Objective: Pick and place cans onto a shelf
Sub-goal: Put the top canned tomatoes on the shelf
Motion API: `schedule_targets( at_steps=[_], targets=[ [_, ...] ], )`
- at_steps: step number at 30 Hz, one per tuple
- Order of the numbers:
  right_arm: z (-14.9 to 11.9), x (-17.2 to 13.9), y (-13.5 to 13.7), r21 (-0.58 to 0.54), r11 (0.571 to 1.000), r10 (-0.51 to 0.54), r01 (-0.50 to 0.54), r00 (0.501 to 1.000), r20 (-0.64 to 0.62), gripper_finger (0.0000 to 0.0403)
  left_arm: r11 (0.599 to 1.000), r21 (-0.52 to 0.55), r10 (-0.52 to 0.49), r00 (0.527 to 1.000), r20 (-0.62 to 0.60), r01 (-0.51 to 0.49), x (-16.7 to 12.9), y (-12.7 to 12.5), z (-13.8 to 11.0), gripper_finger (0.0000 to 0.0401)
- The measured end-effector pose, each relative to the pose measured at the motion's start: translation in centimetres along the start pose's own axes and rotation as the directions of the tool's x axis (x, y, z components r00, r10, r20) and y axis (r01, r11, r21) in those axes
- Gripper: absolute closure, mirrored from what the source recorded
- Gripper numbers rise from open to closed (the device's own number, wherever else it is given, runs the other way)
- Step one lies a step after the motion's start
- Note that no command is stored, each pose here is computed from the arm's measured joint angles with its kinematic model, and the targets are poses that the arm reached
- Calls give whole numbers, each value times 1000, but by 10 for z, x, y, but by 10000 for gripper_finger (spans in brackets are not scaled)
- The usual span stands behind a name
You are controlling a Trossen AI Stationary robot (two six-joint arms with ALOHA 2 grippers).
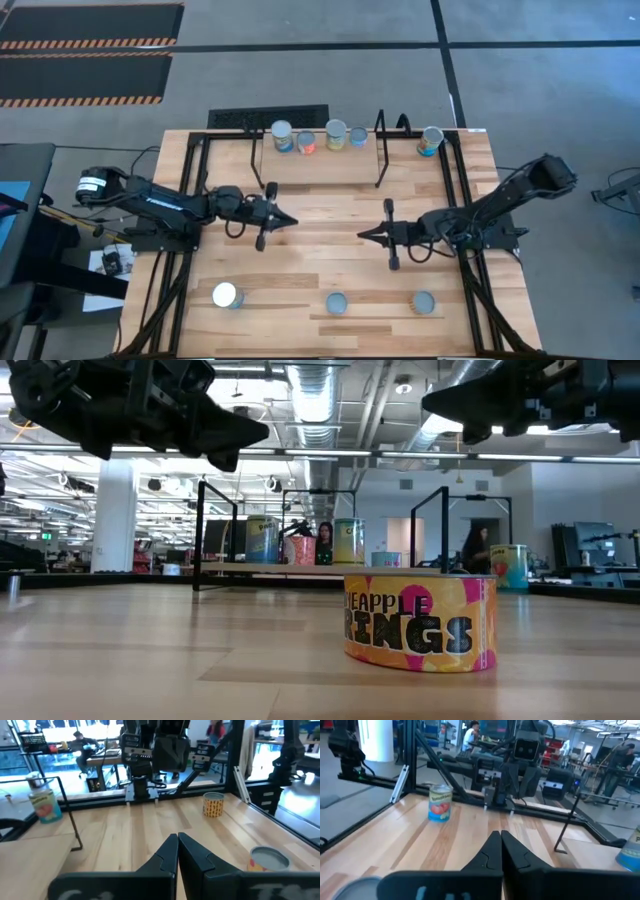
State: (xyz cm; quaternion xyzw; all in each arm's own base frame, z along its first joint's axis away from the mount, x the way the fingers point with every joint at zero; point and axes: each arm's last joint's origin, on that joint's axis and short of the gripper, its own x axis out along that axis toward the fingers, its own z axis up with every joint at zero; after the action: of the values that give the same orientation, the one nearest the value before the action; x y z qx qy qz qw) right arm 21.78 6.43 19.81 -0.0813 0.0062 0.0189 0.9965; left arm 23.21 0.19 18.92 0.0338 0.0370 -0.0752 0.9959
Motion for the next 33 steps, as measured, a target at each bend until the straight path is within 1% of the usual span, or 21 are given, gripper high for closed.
schedule_targets(
  at_steps=[8, 11, 13, 16, 19, 23, 26, 29, 33],
  targets=[
    [2, 9, 3, -2, 1000, 3, -3, 1000, -13, 393, 1000, 16, -25, 1000, -12, 25, 1, -6, -1, 399],
    [1, 10, -1, 52, 999, -13, 14, 1000, -16, 394, 999, -36, -26, 999, -25, 25, 1, -6, -2, 399],
    [0, 11, -3, 89, 996, -17, 20, 1000, -26, 394, 999, -40, -31, 999, -41, 29, 1, -7, -4, 399],
    [-1, 10, -1, 104, 995, 7, -3, 999, -34, 396, 999, -28, -39, 998, -43, 38, 1, -9, -4, 399],
    [0, 10, 1, 96, 995, 20, -17, 999, -30, 399, 998, -27, -56, 998, -32, 56, 2, -13, -2, 399],
    [0, 10, 3, 67, 997, 28, -26, 999, -29, 399, 996, 40, -75, 997, -29, 76, 2, -18, -2, 399],
    [5, 15, 6, 58, 998, 40, -36, 997, -71, 398, 997, 57, -56, 998, -30, 58, 2, -19, -2, 399],
    [12, 22, 9, 40, 998, 57, -52, 989, -137, 399, 999, 38, -33, 999, -32, 34, 2, -19, -2, 399],
    [25, 27, 19, 30, 995, 97, -92, 969, -227, 397, 999, 24, -34, 999, -33, 34, 2, -19, -2, 399]
  ],
)
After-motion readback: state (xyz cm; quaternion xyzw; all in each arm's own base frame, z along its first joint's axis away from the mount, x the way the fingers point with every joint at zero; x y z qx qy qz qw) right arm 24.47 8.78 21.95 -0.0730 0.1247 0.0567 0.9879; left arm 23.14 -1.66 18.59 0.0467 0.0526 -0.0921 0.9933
